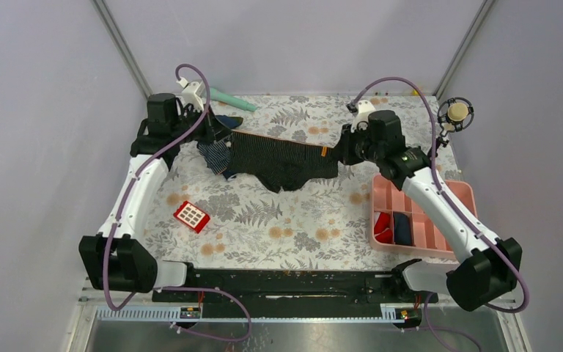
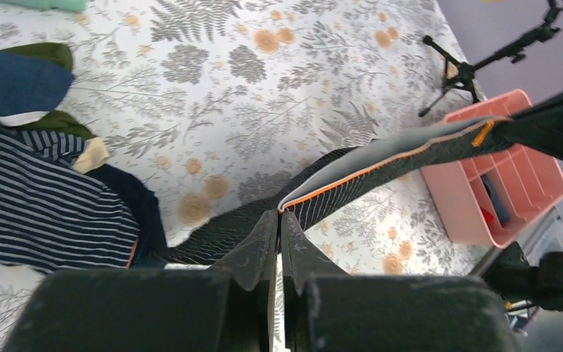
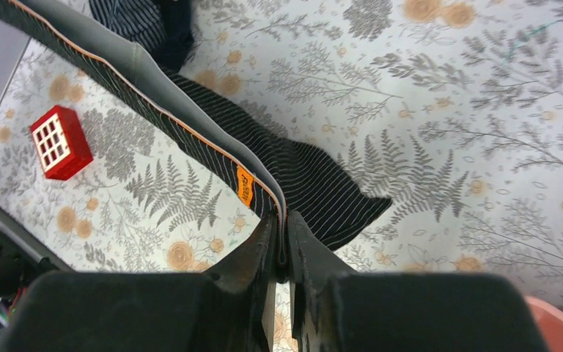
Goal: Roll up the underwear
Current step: Flatten out the underwear at the center of the board, then fold the underwear at the center of the board.
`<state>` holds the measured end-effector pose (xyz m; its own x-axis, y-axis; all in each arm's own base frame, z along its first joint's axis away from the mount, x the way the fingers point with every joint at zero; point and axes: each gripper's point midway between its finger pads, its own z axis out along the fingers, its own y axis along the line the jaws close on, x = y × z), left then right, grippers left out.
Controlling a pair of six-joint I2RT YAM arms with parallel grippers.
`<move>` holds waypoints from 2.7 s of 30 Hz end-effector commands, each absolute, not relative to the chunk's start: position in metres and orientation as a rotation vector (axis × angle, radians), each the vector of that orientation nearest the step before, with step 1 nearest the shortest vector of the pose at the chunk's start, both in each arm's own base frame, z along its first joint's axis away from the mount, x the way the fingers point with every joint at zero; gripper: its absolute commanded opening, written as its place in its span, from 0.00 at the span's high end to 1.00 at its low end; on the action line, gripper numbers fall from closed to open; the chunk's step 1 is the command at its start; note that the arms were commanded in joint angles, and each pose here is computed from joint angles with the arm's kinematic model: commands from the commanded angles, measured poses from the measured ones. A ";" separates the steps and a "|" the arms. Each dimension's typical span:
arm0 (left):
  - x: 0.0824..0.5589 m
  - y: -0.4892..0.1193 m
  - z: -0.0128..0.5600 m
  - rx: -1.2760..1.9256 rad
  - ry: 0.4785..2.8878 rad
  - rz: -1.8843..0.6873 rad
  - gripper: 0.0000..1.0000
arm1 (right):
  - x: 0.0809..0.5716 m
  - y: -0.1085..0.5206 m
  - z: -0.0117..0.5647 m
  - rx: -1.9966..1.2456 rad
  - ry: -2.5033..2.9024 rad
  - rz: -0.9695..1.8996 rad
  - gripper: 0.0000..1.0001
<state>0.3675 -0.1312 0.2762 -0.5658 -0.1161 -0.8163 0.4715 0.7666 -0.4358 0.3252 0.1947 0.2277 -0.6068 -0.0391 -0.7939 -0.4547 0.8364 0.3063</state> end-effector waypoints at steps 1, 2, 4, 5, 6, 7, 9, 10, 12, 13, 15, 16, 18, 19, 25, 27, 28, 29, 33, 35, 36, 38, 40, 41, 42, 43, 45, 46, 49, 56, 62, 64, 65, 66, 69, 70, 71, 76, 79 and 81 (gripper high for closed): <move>0.339 -0.157 0.307 0.427 1.929 -0.868 1.00 | 0.326 0.172 0.253 -0.296 2.077 0.508 0.95; 0.334 -0.159 0.309 0.443 1.948 -0.855 1.00 | 0.321 0.170 0.254 -0.273 2.083 0.516 0.95; 0.319 -0.163 0.318 0.469 1.966 -0.877 1.00 | 0.306 0.166 0.260 -0.221 2.092 0.548 0.95; 0.310 -0.166 0.326 0.527 1.946 -0.864 1.00 | 0.295 0.166 0.262 -0.219 2.094 0.573 0.95; 0.302 -0.168 0.331 0.573 1.936 -0.852 1.00 | 0.284 0.166 0.265 -0.220 2.097 0.602 0.96; 0.294 -0.168 0.335 0.602 1.933 -0.845 1.00 | 0.271 0.164 0.273 -0.225 2.083 0.626 0.96; 0.283 -0.169 0.344 0.616 1.910 -0.853 1.00 | 0.249 0.161 0.279 -0.244 2.075 0.663 0.96; 0.276 -0.170 0.345 0.616 1.906 -0.871 1.00 | 0.237 0.160 0.282 -0.274 2.070 0.685 0.96; 0.262 -0.172 0.347 0.617 1.895 -0.912 1.00 | 0.212 0.160 0.281 -0.390 2.068 0.717 0.95; 0.255 -0.172 0.347 0.609 1.894 -0.926 1.00 | 0.203 0.157 0.281 -0.417 2.066 0.712 0.95; 0.234 -0.173 0.351 0.591 1.876 -0.972 1.00 | 0.186 0.151 0.284 -0.473 2.058 0.702 0.95; 0.224 -0.175 0.350 0.581 1.870 -0.997 1.00 | 0.176 0.152 0.285 -0.526 2.049 0.723 0.95; 0.210 -0.179 0.347 0.566 1.858 -1.037 1.00 | 0.162 0.154 0.284 -0.593 2.030 0.756 0.95; 0.207 -0.180 0.345 0.554 1.860 -1.050 1.00 | 0.159 0.154 0.284 -0.602 2.026 0.769 0.95; 0.233 -0.180 0.312 0.445 1.981 -1.026 1.00 | 0.196 0.151 0.252 -0.524 2.118 0.669 0.95; 0.256 -0.180 0.287 0.414 2.054 -0.994 1.00 | 0.218 0.156 0.233 -0.520 2.135 0.647 0.96; 0.271 -0.180 0.272 0.387 2.100 -0.976 1.00 | 0.231 0.158 0.220 -0.503 2.157 0.629 0.96; 0.286 -0.180 0.258 0.355 2.154 -0.958 1.00 | 0.245 0.160 0.213 -0.480 2.173 0.604 0.96; 0.342 -0.186 0.184 0.242 2.393 -0.931 1.00 | 0.309 0.158 0.174 -0.341 2.253 0.449 0.92; 0.367 -0.183 0.155 0.170 2.456 -0.881 1.00 | 0.335 0.161 0.154 -0.312 2.290 0.397 0.92; 0.380 -0.183 0.144 0.141 2.463 -0.862 1.00 | 0.348 0.163 0.145 -0.304 2.313 0.375 0.92; 0.403 -0.180 0.125 0.101 2.481 -0.812 1.00 | 0.371 0.163 0.128 -0.261 2.367 0.313 0.92; 0.421 -0.176 0.111 0.089 2.498 -0.752 1.00 | 0.391 0.165 0.113 -0.239 2.405 0.270 0.92; 0.427 -0.175 0.105 0.087 2.511 -0.725 1.00 | 0.401 0.166 0.108 -0.240 2.414 0.246 0.91; 0.432 -0.174 0.101 0.087 2.519 -0.711 1.00 | 0.410 0.165 0.103 -0.232 2.424 0.214 0.90; 0.436 -0.174 0.096 0.090 2.527 -0.703 1.00 | 0.418 0.164 0.098 -0.231 2.434 0.190 0.90; 0.442 -0.173 0.091 0.084 2.534 -0.684 1.00 | 0.432 0.165 0.091 -0.235 2.443 0.151 0.89; 0.443 -0.174 0.089 0.085 2.534 -0.679 1.00 | 0.437 0.164 0.085 -0.235 2.455 0.133 0.88; 0.445 -0.170 0.078 0.064 2.558 -0.645 1.00 | 0.450 0.166 0.077 -0.239 2.457 0.107 0.78; 0.450 -0.147 0.073 -0.034 2.575 -0.478 0.67 | 0.465 0.158 0.096 -0.242 2.382 0.032 0.45; 0.446 -0.157 0.070 -0.008 2.574 -0.579 0.55 | 0.437 0.177 0.130 -0.272 2.343 0.240 0.44; 0.444 -0.159 0.062 0.002 2.592 -0.619 0.55 | 0.418 0.188 0.132 -0.263 2.369 0.357 0.46; 0.443 -0.160 0.058 0.010 2.600 -0.632 0.56 | 0.410 0.190 0.132 -0.246 2.381 0.386 0.46; 0.443 -0.159 0.054 0.016 2.605 -0.636 0.57 | 0.402 0.193 0.133 -0.236 2.390 0.419 0.47; 0.443 -0.162 0.047 0.063 2.614 -0.669 0.63 | 0.380 0.199 0.134 -0.234 2.418 0.515 0.48; 0.444 -0.164 0.046 0.079 2.618 -0.678 0.65 | 0.374 0.201 0.133 -0.235 2.431 0.539 0.48; 0.444 -0.164 0.042 0.083 2.631 -0.679 0.67 | 0.369 0.202 0.131 -0.235 2.438 0.556 0.49; 0.446 -0.165 0.036 0.108 2.629 -0.681 0.79 | 0.362 0.207 0.123 -0.272 2.447 0.579 0.51; 0.444 -0.167 0.034 0.118 2.628 -0.699 0.92 | 0.354 0.230 0.121 -0.454 2.421 0.628 0.51; 0.444 -0.168 0.034 0.107 2.626 -0.708 1.00 | 0.342 0.256 0.121 -0.619 2.389 0.707 0.52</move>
